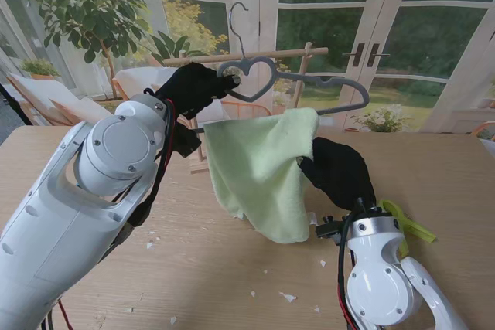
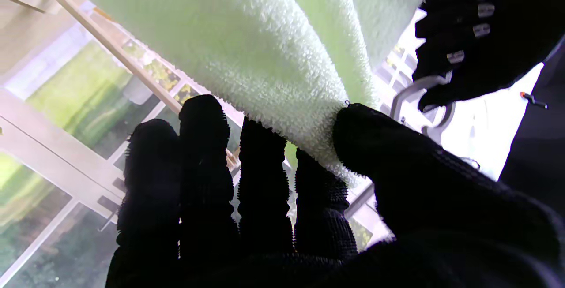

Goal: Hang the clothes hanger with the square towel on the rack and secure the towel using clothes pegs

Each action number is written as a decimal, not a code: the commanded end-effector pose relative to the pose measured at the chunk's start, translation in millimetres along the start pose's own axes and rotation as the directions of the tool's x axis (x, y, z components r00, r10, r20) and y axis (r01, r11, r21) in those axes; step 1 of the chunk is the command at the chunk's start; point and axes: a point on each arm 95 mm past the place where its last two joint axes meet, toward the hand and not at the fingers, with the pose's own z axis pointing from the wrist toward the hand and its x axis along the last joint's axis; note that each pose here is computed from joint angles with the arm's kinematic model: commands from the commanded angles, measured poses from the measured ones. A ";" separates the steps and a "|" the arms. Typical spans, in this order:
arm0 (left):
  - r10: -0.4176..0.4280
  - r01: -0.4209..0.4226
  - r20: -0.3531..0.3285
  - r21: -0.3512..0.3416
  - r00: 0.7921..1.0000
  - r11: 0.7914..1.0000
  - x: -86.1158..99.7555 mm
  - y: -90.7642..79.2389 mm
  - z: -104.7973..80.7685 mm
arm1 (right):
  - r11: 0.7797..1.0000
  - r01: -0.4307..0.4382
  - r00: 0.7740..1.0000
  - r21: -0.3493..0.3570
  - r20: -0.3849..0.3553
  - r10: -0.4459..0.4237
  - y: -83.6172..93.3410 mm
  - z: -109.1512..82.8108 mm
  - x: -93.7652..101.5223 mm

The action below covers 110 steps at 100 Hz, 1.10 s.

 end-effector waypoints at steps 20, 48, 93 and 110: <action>-0.045 0.045 -0.026 -0.025 0.999 0.999 13.0 -4.6 -5.5 | 0.994 0.067 0.994 0.087 0.077 -0.073 -14.9 -4.0 -20.5; -0.062 0.061 -0.025 -0.056 0.998 0.997 11.9 -10.4 -9.2 | 0.978 0.175 0.976 0.110 0.115 -0.187 -11.1 -0.5 -36.7; -0.048 0.048 -0.017 -0.046 0.999 0.998 12.5 -10.3 -9.0 | 0.954 0.263 0.957 0.144 0.085 -0.277 -2.5 -7.1 -35.5; -0.062 0.061 -0.023 -0.043 0.998 0.997 15.9 -12.1 -10.3 | 0.952 0.266 0.954 0.155 0.101 -0.283 -4.0 -4.0 -38.5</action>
